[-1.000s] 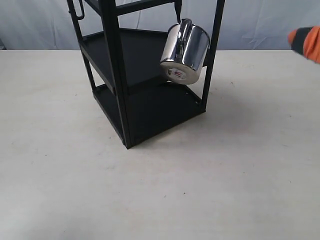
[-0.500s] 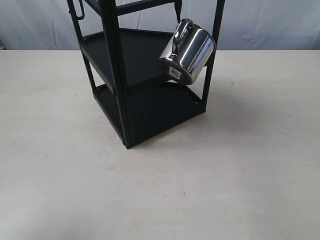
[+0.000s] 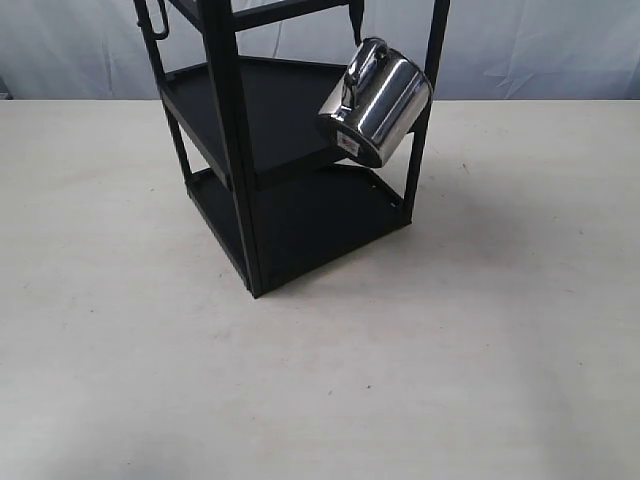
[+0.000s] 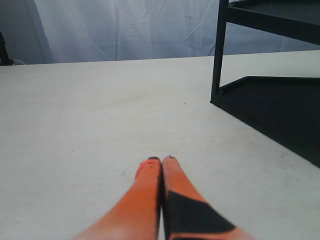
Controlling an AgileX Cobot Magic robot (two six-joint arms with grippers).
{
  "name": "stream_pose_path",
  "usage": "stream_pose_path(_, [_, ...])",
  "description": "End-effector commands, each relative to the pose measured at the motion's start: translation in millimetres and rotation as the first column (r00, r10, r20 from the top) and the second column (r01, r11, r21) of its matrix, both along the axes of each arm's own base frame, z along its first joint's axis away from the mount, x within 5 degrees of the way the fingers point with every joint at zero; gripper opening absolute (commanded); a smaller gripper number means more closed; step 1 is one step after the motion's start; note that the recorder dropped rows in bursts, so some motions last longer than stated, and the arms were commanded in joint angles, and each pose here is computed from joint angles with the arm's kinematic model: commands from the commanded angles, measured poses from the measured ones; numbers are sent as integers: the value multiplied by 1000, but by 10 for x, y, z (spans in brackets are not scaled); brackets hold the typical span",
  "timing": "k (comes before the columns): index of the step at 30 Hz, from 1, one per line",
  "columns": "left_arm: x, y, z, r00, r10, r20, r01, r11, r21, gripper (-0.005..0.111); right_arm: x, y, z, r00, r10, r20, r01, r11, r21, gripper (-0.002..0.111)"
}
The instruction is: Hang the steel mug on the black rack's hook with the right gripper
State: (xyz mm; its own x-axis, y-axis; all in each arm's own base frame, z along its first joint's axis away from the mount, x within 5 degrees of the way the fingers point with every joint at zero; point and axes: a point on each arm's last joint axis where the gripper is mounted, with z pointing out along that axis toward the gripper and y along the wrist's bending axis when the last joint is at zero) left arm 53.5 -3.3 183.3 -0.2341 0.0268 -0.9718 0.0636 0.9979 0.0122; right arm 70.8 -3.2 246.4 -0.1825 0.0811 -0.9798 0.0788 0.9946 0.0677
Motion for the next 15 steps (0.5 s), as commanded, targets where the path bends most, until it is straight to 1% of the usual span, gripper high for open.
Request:
stream_pose_path(1, [5,-1,14,1000,-1,10,1,1000,-4,0,-46,-44,-148,998,-61,-29,61,998,18,-1])
stream_pose_path(7, [5,-1,14,1000,-1,10,1,1000,-4,0,-115,-45,-380,997,-65,-29,65,998,-22,-1])
stream_pose_path(15, [5,-1,14,1000,-1,10,1,1000,-4,0,-133,-41,-601,995,-65,-81,63,998,-17,-1])
